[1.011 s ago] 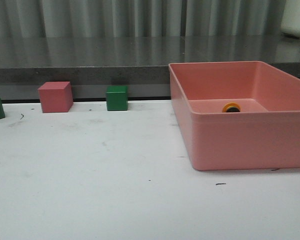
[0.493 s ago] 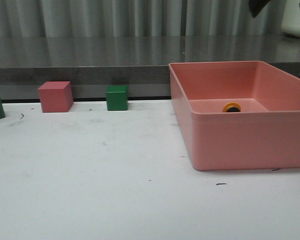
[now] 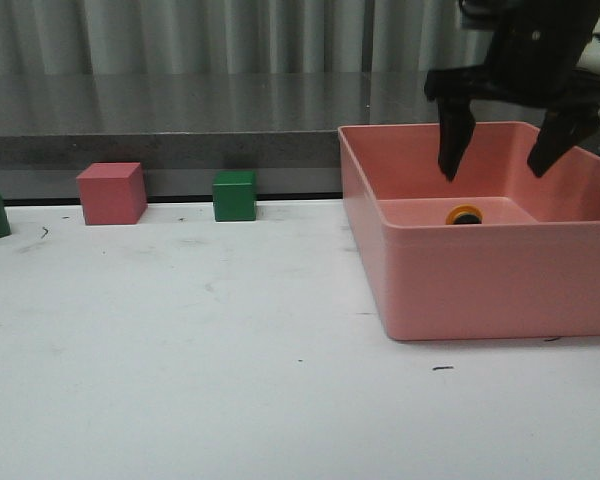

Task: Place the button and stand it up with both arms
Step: 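Lower the right gripper into the bin and grasp the button's black base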

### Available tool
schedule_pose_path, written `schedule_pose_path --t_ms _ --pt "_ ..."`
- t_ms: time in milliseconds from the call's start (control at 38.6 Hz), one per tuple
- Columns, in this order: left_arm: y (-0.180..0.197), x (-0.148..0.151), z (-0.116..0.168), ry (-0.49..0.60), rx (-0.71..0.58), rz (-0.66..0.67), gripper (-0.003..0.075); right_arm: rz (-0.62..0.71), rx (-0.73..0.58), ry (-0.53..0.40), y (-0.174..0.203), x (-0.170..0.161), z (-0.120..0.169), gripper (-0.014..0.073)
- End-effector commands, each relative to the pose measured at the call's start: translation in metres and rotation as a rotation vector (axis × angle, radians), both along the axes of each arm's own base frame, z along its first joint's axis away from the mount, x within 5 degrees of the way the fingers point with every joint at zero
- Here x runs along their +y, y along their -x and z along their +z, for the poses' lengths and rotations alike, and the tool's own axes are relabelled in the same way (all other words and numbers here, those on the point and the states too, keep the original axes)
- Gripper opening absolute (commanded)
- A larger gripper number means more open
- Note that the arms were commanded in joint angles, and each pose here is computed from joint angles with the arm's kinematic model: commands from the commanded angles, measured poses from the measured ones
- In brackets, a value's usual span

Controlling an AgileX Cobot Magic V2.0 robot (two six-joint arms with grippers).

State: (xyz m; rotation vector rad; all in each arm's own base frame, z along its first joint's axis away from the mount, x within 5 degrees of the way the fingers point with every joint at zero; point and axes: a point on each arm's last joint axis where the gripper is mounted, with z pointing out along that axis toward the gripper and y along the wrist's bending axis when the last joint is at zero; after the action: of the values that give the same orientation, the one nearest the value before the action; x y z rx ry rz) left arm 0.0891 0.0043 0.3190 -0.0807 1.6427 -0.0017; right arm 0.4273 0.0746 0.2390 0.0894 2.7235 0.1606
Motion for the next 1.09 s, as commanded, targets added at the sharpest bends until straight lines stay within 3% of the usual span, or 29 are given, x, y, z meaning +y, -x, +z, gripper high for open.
schedule_pose_path --t_ms 0,233,389,726,908,1063 --pt "-0.001 0.000 0.019 0.004 -0.110 -0.003 0.0680 -0.015 -0.062 -0.005 -0.007 0.000 0.012 0.0661" --pt "-0.001 0.000 0.019 0.004 -0.110 -0.003 0.0680 -0.023 -0.041 -0.020 -0.019 0.003 -0.016 0.0648" --pt "-0.001 0.000 0.019 0.004 -0.110 -0.003 0.0680 -0.025 -0.049 -0.024 -0.024 0.004 -0.024 0.0543" --pt "-0.001 0.000 0.019 0.004 -0.110 -0.003 0.0680 -0.025 -0.041 -0.025 -0.023 0.004 -0.023 0.0275" --pt "-0.001 0.000 0.019 0.004 -0.110 -0.003 0.0680 -0.025 -0.044 -0.027 -0.021 0.004 -0.017 0.0251" --pt "-0.001 0.000 0.019 0.004 -0.110 -0.003 0.0680 -0.017 -0.106 -0.038 -0.013 0.005 0.012 0.0251"
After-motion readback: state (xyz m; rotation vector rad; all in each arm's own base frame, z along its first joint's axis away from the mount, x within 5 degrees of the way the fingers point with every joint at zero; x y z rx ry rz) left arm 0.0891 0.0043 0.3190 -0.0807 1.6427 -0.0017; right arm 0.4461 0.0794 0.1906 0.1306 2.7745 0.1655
